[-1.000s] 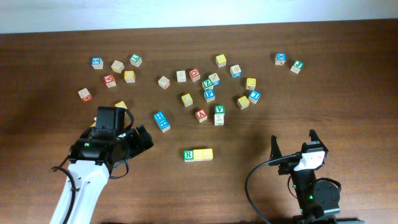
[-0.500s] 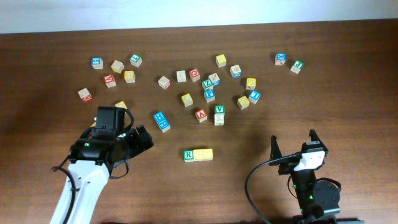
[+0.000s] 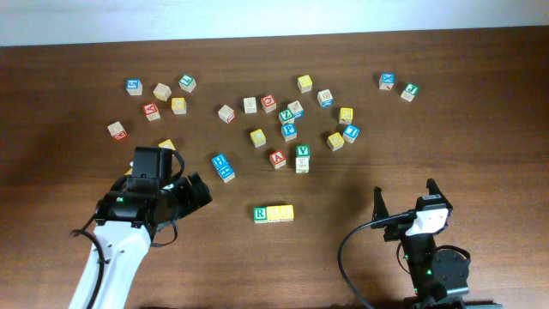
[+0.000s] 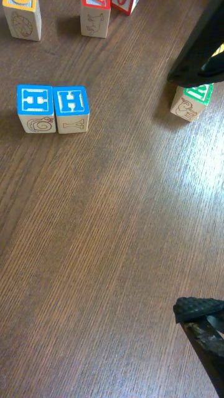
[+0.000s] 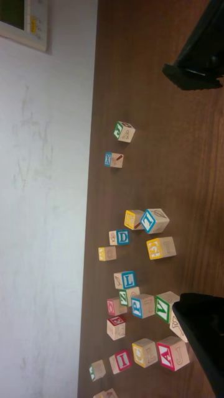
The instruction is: Spell out RSS
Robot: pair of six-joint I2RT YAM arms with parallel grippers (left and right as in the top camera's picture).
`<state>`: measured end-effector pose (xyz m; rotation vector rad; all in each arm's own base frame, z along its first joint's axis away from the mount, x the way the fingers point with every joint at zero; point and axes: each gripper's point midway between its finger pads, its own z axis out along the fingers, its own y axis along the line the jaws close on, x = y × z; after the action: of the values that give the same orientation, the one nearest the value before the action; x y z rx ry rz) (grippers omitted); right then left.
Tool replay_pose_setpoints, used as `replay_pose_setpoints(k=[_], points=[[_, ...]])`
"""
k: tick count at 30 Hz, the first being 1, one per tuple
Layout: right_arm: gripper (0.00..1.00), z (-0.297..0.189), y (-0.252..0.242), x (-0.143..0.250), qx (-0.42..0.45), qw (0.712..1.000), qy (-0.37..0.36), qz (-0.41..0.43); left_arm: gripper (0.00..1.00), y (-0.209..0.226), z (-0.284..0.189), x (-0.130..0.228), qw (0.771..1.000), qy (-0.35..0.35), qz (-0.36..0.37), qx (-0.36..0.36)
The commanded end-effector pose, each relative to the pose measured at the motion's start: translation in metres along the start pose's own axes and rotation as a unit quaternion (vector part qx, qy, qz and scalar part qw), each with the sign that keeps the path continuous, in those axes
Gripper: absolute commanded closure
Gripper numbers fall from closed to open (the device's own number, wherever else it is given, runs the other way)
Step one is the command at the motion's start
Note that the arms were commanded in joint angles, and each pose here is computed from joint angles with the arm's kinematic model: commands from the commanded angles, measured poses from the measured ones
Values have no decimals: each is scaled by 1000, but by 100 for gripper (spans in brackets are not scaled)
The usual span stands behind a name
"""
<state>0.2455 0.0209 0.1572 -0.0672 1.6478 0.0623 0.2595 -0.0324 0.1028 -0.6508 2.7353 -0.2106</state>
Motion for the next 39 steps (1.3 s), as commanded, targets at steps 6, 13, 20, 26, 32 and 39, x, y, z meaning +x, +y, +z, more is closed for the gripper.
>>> replay_pose_setpoints(k=[6,13,20,26,32,39], points=[[2,0,-5,2,12,1000,1,4,1,-6,-27,-18,996,-66,52,24],[2,0,-5,2,13,1000,1,4,1,-18,-96,-32,968,-203,116,87],[2,0,-5,2,13,1000,1,4,1,0,-121,3,941,-287,119,134],[2,0,-5,2,13,1000,1,4,1,12,-114,19,931,-313,118,146],[2,0,-5,2,13,1000,1,4,1,14,-106,23,926,-319,153,134],[2,0,-5,2,13,1000,1,4,1,13,-117,21,887,-366,261,104]])
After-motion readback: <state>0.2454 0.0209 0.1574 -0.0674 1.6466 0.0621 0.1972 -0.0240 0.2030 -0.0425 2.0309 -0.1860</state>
